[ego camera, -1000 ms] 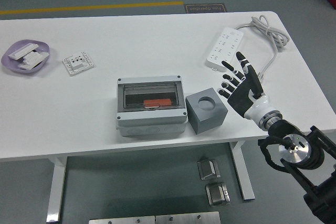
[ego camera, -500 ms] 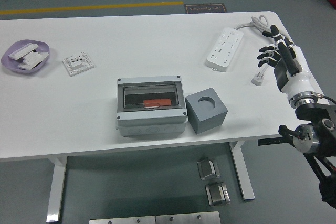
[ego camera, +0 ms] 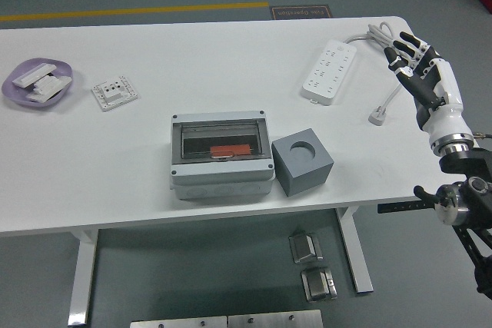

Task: Pick up the cylinder from the cube,place it in the box,flap close box

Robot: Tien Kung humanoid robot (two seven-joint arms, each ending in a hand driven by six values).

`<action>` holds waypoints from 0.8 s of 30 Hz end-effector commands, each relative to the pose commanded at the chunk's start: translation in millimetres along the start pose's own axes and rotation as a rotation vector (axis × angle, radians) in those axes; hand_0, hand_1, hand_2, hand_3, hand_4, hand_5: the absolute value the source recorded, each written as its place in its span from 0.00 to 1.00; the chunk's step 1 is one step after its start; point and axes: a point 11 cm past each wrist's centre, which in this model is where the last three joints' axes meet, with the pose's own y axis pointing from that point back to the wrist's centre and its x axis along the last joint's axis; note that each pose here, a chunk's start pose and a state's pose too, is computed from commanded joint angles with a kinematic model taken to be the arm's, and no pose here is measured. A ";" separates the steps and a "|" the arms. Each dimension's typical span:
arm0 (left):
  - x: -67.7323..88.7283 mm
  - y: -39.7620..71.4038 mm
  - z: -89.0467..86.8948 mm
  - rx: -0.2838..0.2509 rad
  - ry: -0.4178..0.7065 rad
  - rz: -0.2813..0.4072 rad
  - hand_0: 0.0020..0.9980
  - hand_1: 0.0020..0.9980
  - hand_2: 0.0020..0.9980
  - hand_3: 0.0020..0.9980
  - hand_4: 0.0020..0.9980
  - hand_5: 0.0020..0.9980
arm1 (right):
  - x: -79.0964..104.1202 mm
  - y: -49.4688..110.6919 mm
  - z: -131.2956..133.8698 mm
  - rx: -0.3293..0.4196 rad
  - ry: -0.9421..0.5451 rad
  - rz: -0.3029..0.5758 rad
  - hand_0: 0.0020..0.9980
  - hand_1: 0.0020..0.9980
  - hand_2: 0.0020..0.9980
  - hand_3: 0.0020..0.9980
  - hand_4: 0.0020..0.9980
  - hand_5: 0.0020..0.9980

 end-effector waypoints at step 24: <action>-2.4 5.3 27.9 -0.101 0.104 -0.126 0.63 0.62 0.58 0.59 0.63 0.22 | 42.3 -1.4 -17.0 -0.012 -0.006 0.054 0.77 0.76 0.76 0.79 0.88 0.46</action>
